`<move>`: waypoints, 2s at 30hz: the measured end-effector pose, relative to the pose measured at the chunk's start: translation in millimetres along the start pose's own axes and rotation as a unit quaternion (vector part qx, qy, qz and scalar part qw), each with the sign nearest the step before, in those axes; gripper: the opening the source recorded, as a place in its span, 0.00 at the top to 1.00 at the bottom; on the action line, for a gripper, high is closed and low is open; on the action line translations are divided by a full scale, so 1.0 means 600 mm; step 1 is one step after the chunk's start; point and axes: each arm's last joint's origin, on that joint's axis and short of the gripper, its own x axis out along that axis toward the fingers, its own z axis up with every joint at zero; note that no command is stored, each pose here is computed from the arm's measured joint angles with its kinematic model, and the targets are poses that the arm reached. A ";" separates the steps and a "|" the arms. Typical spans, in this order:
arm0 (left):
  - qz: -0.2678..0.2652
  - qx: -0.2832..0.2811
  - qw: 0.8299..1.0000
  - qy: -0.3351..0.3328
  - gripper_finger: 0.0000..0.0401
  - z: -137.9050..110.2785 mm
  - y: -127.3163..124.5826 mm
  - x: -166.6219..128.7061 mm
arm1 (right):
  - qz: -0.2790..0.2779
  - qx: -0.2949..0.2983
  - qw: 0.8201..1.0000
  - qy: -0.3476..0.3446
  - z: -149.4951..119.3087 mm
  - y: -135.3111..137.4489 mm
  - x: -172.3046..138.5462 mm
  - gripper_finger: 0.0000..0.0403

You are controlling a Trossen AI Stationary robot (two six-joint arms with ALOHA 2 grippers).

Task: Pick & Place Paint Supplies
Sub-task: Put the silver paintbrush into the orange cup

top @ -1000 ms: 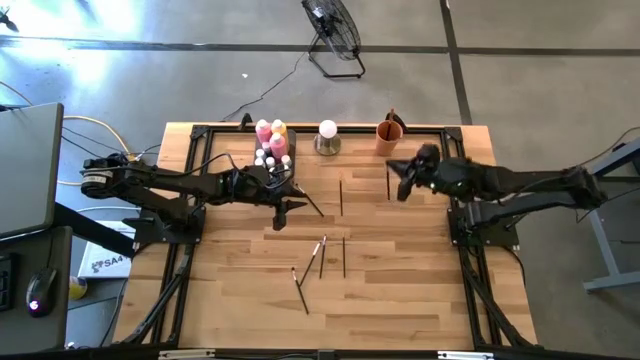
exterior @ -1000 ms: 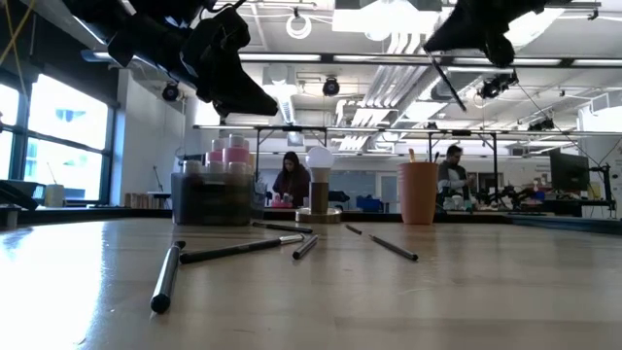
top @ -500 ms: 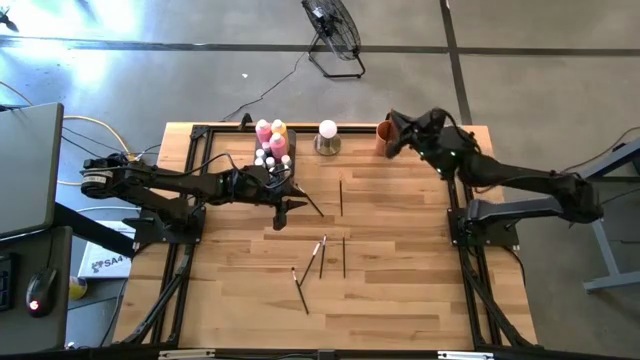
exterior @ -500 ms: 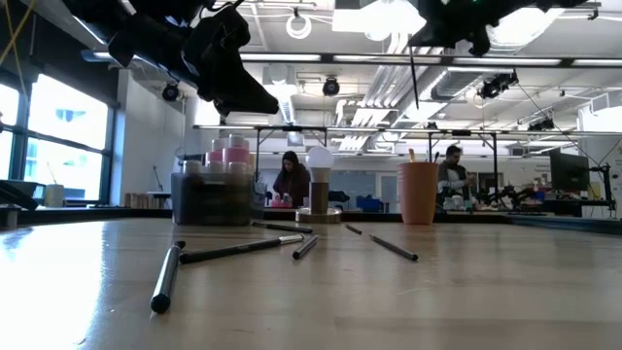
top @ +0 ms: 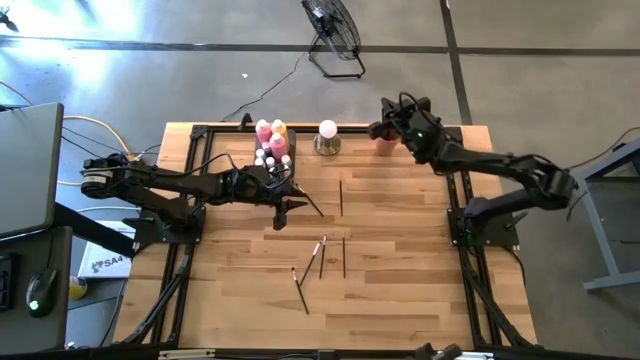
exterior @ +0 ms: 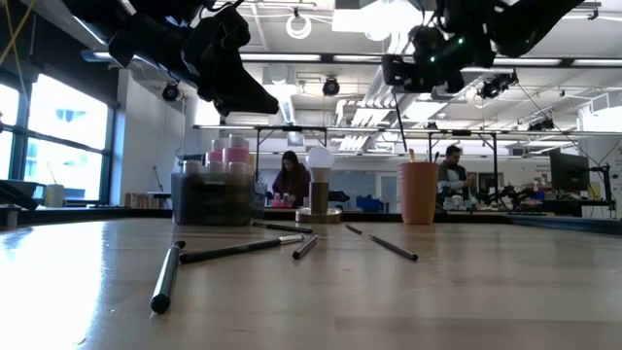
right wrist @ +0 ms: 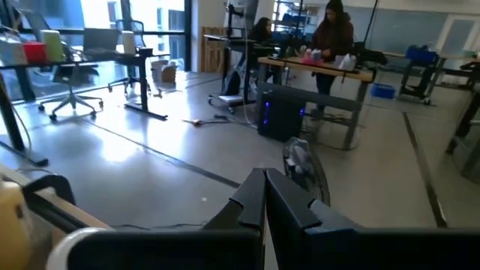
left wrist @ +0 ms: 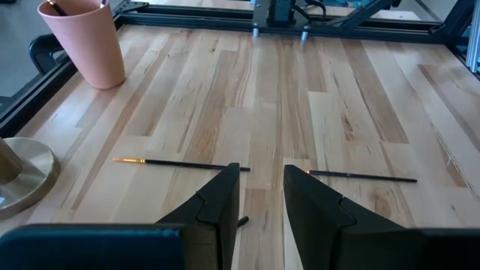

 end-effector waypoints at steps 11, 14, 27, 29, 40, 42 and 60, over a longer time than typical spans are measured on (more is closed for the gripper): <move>0.000 0.000 1.000 0.000 0.74 0.000 0.000 0.000 | -0.022 -0.063 0.997 0.045 -0.053 0.003 0.042 0.99; 0.000 0.001 1.000 0.000 0.74 0.000 0.000 0.000 | -0.023 -0.079 0.995 0.057 -0.064 0.004 0.049 0.99; 0.000 0.000 1.000 0.000 0.74 0.000 0.000 0.000 | -0.038 -0.105 0.989 0.100 -0.103 0.006 0.066 0.99; 0.000 0.000 1.000 0.000 0.74 0.000 0.000 0.000 | -0.038 -0.109 0.988 0.104 -0.104 0.005 0.066 0.99; 0.000 0.000 1.000 0.000 0.74 0.000 0.000 0.000 | -0.027 -0.118 0.985 0.121 -0.110 0.004 0.066 0.99; 0.000 0.000 1.000 0.000 0.74 0.000 0.000 0.000 | -0.015 -0.119 0.985 0.125 -0.112 0.005 0.065 0.99; 0.000 0.000 1.000 0.002 0.74 -0.001 0.000 0.000 | 0.004 -0.147 0.987 0.070 -0.072 0.024 0.041 0.68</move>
